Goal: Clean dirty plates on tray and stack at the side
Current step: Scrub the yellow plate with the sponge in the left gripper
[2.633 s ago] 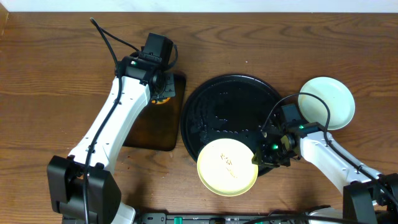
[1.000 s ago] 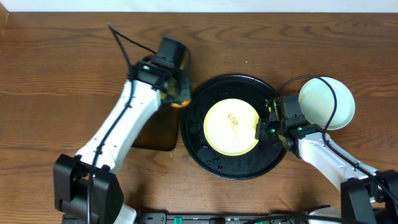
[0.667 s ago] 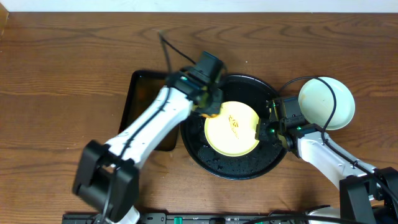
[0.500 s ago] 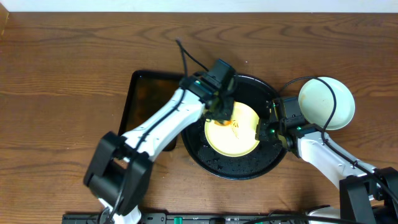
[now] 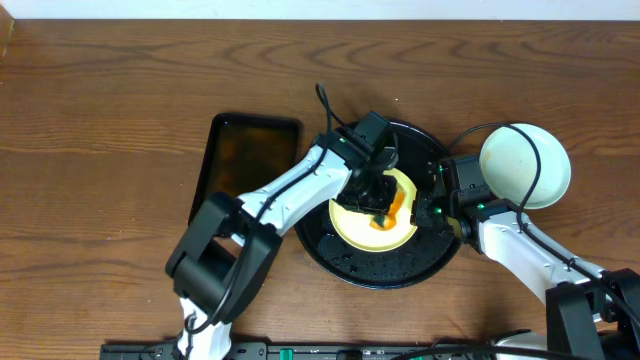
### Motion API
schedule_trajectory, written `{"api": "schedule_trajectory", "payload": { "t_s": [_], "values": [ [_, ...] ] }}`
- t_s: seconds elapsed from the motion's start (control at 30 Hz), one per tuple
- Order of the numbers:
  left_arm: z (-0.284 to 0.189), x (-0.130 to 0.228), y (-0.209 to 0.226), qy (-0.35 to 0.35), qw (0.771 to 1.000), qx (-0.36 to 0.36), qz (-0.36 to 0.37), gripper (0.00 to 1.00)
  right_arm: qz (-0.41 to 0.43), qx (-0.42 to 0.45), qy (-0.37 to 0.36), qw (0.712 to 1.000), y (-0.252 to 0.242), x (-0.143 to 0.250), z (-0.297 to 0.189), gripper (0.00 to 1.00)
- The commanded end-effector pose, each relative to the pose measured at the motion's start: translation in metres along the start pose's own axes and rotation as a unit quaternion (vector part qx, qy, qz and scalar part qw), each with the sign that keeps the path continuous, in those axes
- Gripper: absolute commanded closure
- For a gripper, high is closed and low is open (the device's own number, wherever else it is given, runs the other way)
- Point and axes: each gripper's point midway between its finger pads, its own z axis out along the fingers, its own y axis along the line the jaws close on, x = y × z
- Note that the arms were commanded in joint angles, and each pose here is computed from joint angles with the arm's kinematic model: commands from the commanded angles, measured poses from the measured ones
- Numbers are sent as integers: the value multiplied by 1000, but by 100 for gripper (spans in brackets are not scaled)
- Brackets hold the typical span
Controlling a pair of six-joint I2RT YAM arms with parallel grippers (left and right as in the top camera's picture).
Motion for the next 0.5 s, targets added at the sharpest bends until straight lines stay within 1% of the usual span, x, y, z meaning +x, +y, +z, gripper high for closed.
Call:
{"api": "schedule_trajectory", "payload": {
  "t_s": [0.0,0.17,0.23,0.33,0.47],
  "values": [
    [12,9,-2,30,999,24,-9,92,2,2,3,1000,1,3,2,99],
    [22,15,4,46,999,17,-13,92,2,2,3,1000,1,3,2,99],
    [27,15,12,44,999,0,-15,92,2,2,4,1000,1,3,2,99],
    [29,7,43,17,996,-81,-16,92,2,3,6,1000,0,4,2,99],
    [18,-14,80,-42,980,-192,-13,93,3,5,10,1000,-1,6,2,99]
  ]
}}
